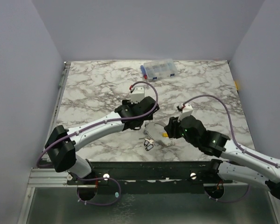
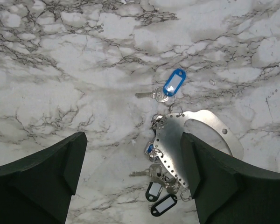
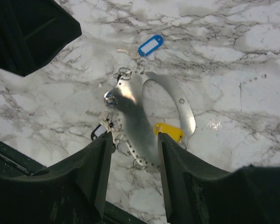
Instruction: Put the keys on the keyring
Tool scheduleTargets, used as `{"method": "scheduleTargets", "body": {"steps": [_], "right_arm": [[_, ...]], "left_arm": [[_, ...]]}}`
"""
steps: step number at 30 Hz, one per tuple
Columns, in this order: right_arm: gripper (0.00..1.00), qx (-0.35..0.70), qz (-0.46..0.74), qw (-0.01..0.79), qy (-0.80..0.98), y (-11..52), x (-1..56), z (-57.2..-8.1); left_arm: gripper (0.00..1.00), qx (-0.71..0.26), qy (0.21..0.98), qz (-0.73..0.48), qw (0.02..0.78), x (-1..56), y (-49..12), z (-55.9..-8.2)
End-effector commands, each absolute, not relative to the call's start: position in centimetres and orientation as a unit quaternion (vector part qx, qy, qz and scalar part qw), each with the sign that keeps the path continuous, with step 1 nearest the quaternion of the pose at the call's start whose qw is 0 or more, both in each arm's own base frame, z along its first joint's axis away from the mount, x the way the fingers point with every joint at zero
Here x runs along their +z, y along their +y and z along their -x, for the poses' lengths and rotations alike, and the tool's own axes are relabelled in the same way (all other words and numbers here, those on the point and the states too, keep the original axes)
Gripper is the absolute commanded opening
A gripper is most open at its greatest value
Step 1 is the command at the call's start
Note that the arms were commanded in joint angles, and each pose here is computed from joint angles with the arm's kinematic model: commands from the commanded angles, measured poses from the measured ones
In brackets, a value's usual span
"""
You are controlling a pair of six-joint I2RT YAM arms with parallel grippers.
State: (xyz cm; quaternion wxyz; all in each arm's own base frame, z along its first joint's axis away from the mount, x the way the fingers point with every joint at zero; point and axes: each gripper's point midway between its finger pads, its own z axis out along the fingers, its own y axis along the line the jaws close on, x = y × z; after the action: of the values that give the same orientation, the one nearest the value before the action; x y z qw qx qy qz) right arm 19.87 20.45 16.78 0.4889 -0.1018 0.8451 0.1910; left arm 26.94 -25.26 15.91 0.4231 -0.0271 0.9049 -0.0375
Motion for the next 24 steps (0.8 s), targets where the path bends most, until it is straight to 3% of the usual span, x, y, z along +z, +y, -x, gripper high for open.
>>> {"method": "scheduleTargets", "body": {"steps": [1, 6, 11, 24], "right_arm": [[0.52, 0.229, 0.160, 0.422, 0.863, 23.2, 16.9, -21.7], [0.60, 0.235, 0.224, 0.339, 0.883, 25.8, 15.0, -23.7], [0.59, 0.228, 0.246, 0.299, 0.893, 27.5, 12.7, -26.7], [0.52, 0.189, 0.261, 0.214, 0.922, 27.9, 6.7, -31.5]], "left_arm": [[0.84, -0.030, 0.901, -0.003, 0.433, 18.5, -24.3, -29.4], [0.79, 0.020, 0.897, -0.048, 0.439, 20.7, -17.8, -30.5], [0.79, 0.089, 0.894, -0.084, 0.430, 19.3, -12.5, -30.0], [0.77, 0.033, 0.878, -0.038, 0.475, 17.5, -11.3, -29.8]]}}
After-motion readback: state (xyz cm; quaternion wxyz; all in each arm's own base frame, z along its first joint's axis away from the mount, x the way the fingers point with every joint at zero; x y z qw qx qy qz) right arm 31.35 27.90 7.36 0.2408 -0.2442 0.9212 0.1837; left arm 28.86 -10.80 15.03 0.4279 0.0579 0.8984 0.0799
